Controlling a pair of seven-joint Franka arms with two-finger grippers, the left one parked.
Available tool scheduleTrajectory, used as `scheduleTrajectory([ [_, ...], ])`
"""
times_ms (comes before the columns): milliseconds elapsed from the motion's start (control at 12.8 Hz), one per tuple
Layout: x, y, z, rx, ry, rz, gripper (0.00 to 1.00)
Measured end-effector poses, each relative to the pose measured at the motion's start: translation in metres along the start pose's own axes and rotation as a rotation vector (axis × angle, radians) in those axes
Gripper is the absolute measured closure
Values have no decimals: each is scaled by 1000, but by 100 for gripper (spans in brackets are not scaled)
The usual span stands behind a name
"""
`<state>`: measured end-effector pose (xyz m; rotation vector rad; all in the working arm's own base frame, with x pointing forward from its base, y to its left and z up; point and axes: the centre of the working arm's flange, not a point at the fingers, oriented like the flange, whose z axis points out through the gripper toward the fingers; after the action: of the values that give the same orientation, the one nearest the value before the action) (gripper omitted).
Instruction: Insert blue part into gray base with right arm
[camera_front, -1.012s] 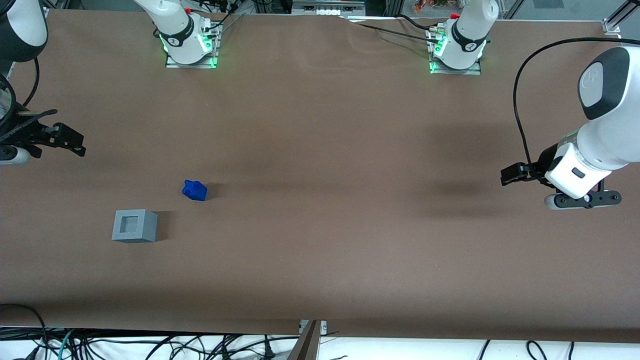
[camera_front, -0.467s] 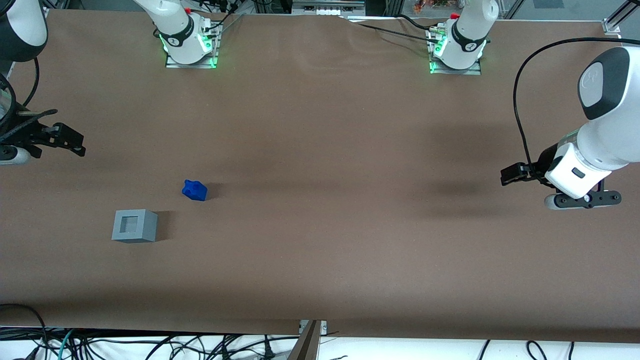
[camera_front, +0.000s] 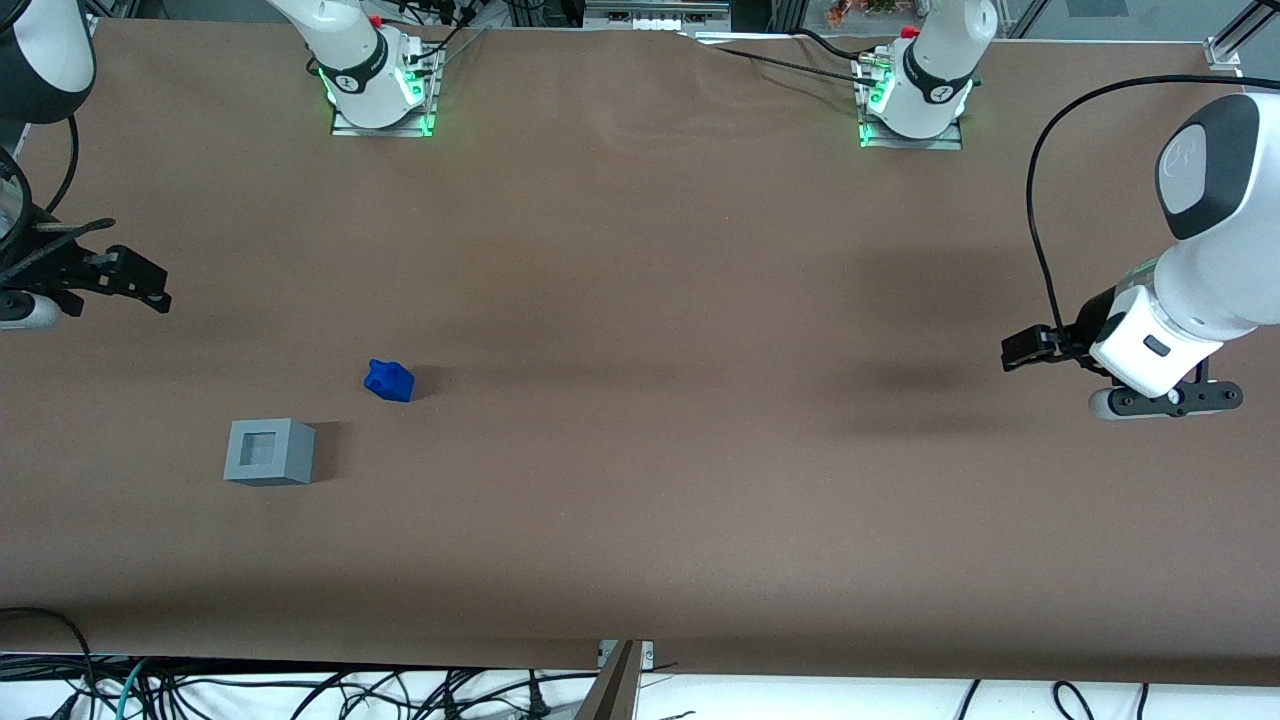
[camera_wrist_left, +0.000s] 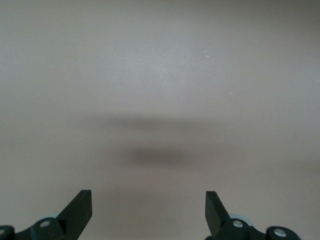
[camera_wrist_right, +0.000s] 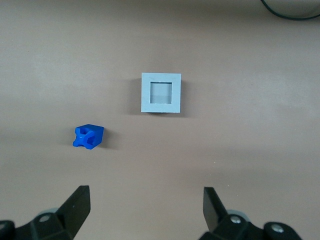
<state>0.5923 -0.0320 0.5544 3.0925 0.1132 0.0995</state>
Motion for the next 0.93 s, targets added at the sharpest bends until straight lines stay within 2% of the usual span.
scheduleTrajectory([
  [934,1,0,2,0,-3,0,0],
])
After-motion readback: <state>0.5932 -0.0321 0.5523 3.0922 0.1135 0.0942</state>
